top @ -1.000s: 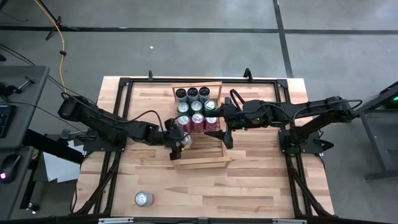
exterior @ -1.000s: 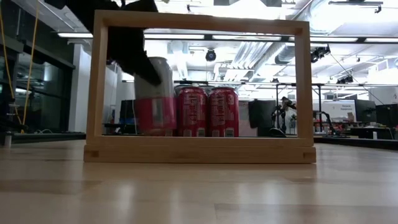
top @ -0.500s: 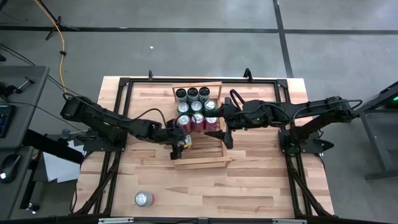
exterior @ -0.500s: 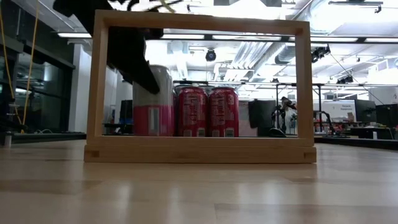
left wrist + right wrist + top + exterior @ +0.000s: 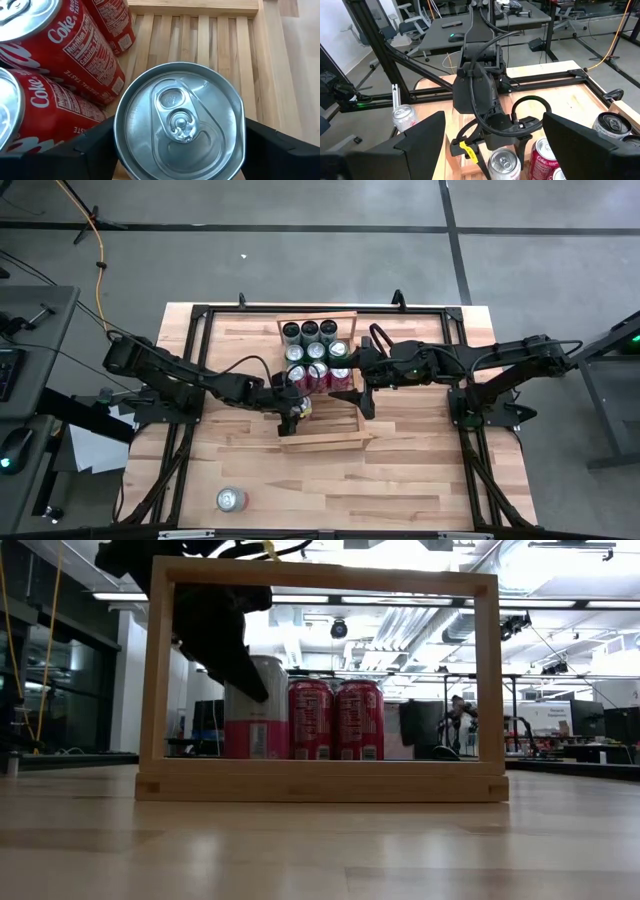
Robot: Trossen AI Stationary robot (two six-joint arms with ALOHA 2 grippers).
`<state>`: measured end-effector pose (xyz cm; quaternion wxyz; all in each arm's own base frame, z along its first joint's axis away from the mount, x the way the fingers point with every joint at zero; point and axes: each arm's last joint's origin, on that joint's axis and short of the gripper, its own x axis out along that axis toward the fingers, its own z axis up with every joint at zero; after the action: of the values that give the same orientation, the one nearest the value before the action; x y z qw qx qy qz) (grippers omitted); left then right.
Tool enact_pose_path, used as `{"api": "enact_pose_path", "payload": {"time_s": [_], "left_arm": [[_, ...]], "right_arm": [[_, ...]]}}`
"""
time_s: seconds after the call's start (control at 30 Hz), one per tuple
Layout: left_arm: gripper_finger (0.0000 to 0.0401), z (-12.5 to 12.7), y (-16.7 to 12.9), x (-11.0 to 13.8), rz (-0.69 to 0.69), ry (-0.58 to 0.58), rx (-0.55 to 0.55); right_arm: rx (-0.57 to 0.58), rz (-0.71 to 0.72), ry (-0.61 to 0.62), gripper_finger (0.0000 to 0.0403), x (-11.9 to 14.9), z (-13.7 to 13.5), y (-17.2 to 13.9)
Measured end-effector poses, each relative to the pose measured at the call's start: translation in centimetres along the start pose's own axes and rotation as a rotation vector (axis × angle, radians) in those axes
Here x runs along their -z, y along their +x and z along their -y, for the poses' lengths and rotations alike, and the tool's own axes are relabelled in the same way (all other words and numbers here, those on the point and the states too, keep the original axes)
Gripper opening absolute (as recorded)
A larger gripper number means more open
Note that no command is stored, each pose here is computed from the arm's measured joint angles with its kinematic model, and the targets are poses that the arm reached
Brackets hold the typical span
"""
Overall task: Place canned beverage on shelf
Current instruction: Put the top pink can on the shelf
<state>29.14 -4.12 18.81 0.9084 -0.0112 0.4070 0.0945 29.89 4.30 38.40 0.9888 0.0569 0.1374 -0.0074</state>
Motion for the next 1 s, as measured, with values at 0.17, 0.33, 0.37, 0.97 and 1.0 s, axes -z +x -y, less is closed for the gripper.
{"api": "enact_pose_path", "payload": {"time_s": [0.17, 0.33, 0.37, 0.97, 1.0], "left_arm": [[0.0333, 0.0, 0.0, 0.1, -0.007, 0.001, -0.002], [0.0340, 0.1, 0.1, 0.2, -0.021, 0.001, 0.027], [0.0340, 0.1, 0.0, 0.1, -0.025, 0.002, 0.030], [0.0342, -1.3, -4.0, -5.7, -0.091, 0.154, 0.000], [0.0342, -1.4, -4.7, -6.2, -0.077, 0.148, 0.001]], "right_arm": [[0.000, -0.001, 0.000, 0.0319, 0.0, 0.0, 0.0], [0.000, -0.001, 0.000, 0.0319, 0.0, 0.0, 0.0], [0.000, 0.000, 0.000, 0.0319, 0.0, 0.0, 0.0], [0.000, 0.000, -0.001, 0.0319, 0.0, 0.0, 0.0], [0.000, 0.001, -0.001, 0.0319, 0.0, 0.0, 0.0]]}}
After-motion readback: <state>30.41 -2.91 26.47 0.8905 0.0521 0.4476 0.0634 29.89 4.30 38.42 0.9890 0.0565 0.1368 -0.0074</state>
